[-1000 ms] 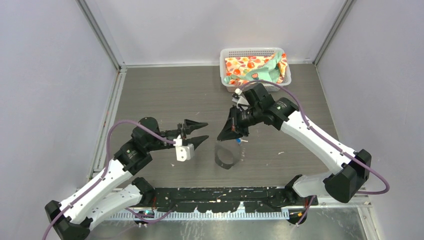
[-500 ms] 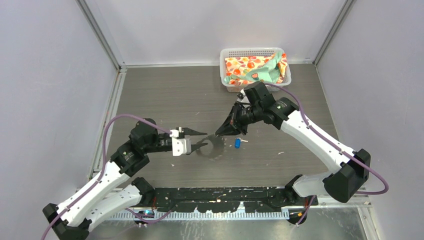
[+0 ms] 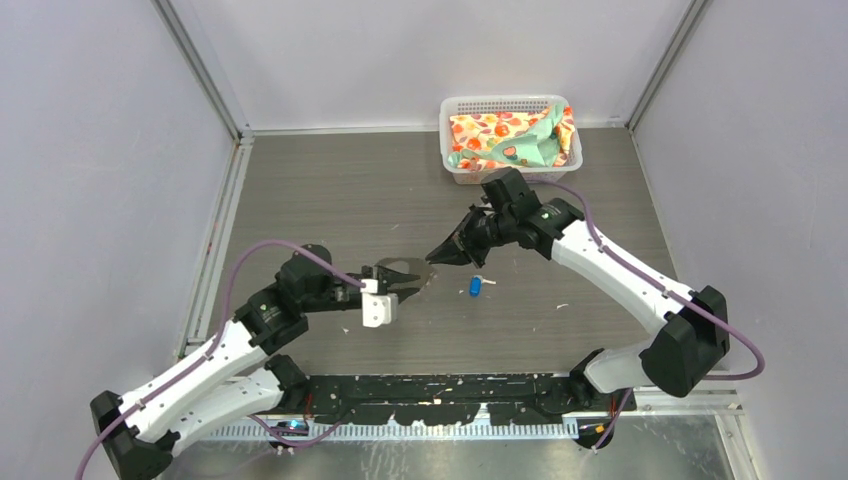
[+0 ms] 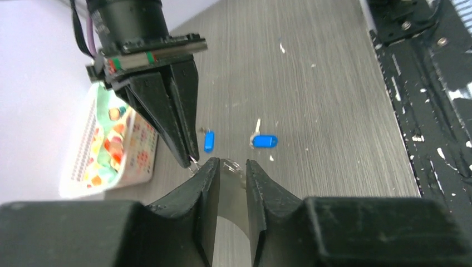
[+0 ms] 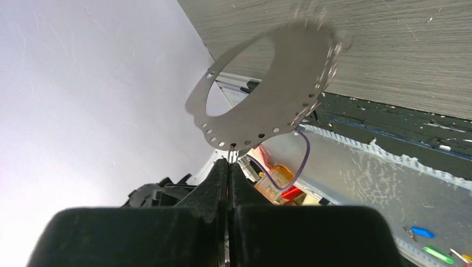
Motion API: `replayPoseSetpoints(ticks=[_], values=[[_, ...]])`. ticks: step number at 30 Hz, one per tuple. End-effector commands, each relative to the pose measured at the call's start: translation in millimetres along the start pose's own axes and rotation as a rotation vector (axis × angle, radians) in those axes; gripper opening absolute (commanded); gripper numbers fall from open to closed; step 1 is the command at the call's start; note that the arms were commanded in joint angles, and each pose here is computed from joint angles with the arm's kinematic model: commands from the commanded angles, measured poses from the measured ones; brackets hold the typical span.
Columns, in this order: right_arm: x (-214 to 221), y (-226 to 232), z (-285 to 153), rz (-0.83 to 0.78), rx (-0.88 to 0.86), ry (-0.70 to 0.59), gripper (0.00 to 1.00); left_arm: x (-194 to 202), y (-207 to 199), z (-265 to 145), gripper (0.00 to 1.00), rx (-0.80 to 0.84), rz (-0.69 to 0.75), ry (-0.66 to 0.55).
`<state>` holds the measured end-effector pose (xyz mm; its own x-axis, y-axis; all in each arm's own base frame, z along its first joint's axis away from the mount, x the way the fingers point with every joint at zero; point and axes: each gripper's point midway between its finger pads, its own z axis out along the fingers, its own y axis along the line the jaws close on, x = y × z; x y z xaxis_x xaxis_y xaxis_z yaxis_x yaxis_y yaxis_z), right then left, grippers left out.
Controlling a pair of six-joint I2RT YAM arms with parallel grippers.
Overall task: Put the keys on the keyring
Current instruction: Adjust the keyring.
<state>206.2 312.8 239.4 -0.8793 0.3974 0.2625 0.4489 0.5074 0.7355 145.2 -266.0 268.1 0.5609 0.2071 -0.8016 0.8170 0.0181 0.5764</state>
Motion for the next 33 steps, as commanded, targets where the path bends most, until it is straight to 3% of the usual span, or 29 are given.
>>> replayPoseSetpoints(ticks=[1, 5, 12, 20, 27, 33], values=[[-4, 26, 0, 0.039, -0.08, -0.006, 0.01, 27, 17, -2, 0.28, -0.119, 0.002, 0.123], [-7, 29, 5, 0.082, -0.091, -0.001, 0.01, 36, 20, -2, 0.41, -0.176, 0.061, 0.124], [-8, 34, 6, 0.101, -0.111, -0.005, 0.01, 44, 51, -4, 0.4, -0.363, 0.084, 0.136], [-8, 34, 5, 0.1, -0.119, -0.008, 0.01, 28, 48, 6, 0.41, -0.336, 0.013, 0.043], [-5, 37, 6, 0.09, -0.13, 0.0, 0.01, 39, 40, 12, 0.39, -0.285, 0.029, 0.078], [-2, 35, 8, 0.09, -0.127, 0.011, 0.01, 46, 54, 15, 0.33, -0.341, 0.046, 0.108]])
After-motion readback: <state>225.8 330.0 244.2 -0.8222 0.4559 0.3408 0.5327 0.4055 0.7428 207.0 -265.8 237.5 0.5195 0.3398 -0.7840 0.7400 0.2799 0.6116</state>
